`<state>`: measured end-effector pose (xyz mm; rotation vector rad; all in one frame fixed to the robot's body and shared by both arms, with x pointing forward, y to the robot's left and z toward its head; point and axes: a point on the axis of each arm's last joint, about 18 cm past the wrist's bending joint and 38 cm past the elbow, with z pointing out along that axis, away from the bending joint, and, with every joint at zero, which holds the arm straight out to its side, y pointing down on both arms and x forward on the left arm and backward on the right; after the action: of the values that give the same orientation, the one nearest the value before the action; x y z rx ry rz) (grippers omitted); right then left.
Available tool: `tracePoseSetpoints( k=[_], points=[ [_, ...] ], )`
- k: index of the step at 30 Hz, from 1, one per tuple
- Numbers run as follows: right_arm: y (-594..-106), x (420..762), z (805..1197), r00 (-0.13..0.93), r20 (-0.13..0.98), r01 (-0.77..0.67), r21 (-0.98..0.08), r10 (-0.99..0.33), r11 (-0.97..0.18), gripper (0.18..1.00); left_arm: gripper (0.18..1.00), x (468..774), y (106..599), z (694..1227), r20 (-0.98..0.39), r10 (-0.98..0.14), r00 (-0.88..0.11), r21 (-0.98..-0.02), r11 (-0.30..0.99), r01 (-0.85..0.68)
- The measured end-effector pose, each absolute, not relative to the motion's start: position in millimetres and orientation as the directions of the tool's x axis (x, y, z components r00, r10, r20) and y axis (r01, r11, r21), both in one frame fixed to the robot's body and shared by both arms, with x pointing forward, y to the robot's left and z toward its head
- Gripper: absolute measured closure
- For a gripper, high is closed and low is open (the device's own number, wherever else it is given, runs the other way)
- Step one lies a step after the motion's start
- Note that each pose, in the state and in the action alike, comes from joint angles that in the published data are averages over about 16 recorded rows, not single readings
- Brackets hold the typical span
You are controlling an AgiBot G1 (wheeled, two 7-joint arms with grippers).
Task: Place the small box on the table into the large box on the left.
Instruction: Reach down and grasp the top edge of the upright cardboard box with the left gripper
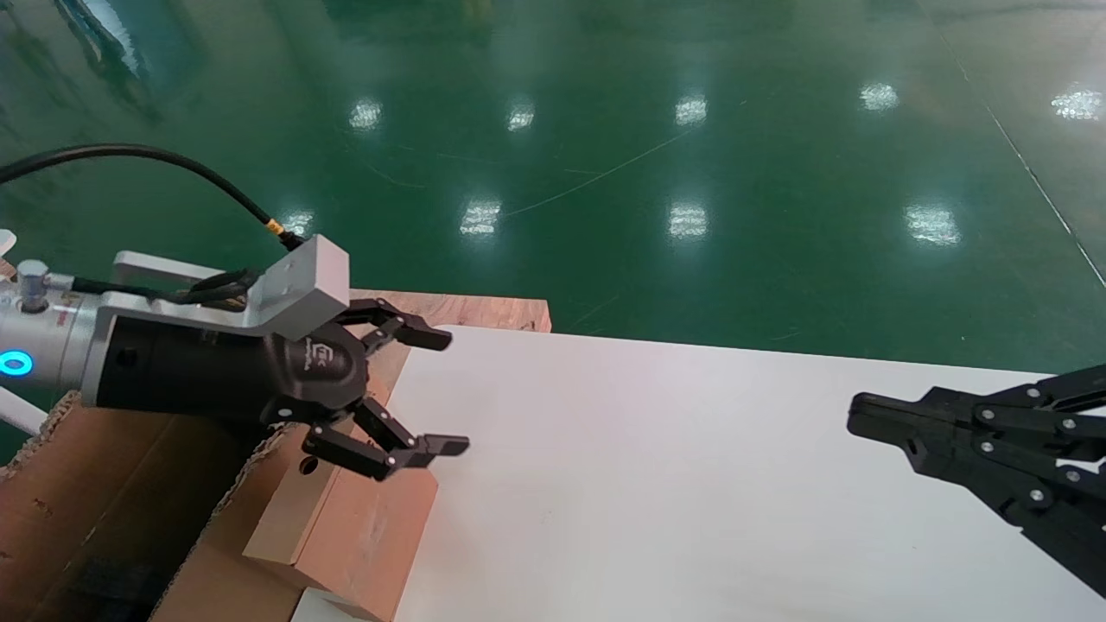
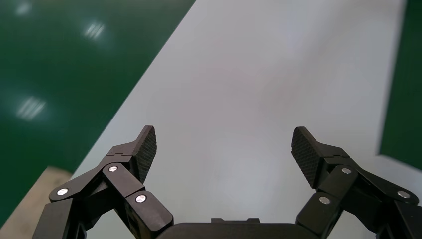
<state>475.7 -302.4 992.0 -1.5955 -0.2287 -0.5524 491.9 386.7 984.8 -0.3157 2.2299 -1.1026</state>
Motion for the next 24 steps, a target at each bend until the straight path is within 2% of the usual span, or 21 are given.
tracePoseSetpoints(
  k=[11, 24],
  points=[
    [-302.5, 475.7, 992.0, 0.860, 0.477, 0.464, -0.879, -0.179, -0.112, 0.988, 0.184, 499.4, 417.5, 998.1, -0.419, -0.607, -0.675, -0.719, 0.676, -0.161],
    [-302.6, 475.8, 992.0, 0.860, 0.477, 0.464, -0.879, -0.180, -0.112, 0.988, 0.184, 510.0, 425.5, 1001.3, -0.406, -0.669, -0.623, -0.707, 0.661, -0.250]
  ],
)
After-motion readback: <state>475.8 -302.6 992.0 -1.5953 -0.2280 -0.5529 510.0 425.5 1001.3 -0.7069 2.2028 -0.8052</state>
